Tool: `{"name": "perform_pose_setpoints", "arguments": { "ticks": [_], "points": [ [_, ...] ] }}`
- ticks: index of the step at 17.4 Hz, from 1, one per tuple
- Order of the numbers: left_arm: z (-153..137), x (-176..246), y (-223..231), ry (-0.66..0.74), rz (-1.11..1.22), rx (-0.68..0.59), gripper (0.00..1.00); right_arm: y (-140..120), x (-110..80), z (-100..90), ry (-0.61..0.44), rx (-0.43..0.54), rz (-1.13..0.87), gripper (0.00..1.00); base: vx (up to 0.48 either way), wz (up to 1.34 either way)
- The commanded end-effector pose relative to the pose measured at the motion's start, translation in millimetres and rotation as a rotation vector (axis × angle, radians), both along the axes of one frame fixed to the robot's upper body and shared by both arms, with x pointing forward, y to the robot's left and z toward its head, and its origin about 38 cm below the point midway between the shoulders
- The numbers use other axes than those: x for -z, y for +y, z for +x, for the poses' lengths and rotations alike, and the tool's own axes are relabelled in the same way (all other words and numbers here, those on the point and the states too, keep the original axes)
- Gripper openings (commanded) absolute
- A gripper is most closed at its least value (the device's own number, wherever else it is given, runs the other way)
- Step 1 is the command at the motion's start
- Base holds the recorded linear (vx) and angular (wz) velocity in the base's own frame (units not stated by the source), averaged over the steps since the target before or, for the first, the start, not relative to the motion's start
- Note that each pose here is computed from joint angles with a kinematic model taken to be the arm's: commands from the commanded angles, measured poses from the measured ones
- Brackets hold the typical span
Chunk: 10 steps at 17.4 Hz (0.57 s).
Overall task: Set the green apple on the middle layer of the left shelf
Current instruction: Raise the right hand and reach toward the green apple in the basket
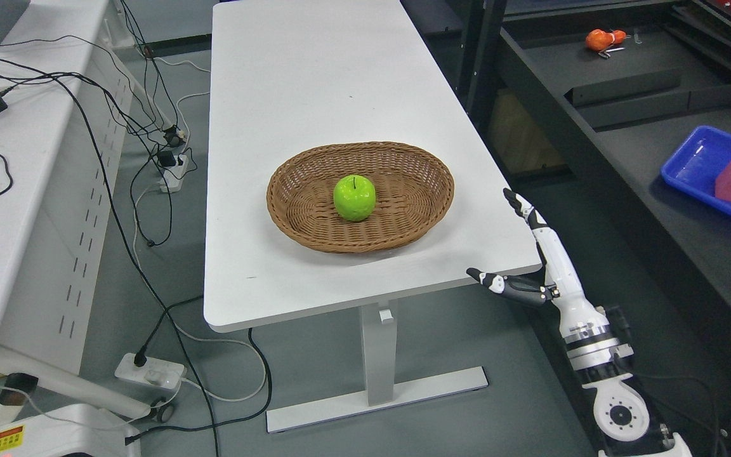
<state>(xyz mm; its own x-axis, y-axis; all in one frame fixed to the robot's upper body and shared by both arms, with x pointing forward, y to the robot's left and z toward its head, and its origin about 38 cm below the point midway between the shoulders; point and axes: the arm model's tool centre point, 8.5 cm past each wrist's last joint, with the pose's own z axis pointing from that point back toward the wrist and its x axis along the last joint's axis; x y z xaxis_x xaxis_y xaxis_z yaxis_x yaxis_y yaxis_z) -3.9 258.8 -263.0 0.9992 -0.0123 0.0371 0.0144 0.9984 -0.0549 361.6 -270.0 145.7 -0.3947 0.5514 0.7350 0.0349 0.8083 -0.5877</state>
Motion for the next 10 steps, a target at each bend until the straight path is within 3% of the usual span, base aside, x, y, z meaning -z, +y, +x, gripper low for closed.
{"name": "perform_pose_setpoints", "arguments": {
  "ticks": [1,3,5,10],
  "points": [
    [0,-1,11,-0.002,0.019,0.001,1.0,17,-42.7,29.5,-0.07,-0.12,-0.239,1.0,0.089,0.03],
    [0,-1,11,0.0,0.017,0.001,1.0,36,-58.9,38.9,-0.111,-0.186,-0.274,1.0,0.106,0.01],
    [0,-1,11,0.0,0.019,0.001,1.0,63,-59.3,43.5,-0.111,-0.271,-0.307,1.0,0.162,0.01],
    [0,-1,11,-0.002,0.017,0.001,1.0,110,-32.6,40.9,-0.046,-0.417,-0.329,1.0,0.203,0.03]
  ]
}}
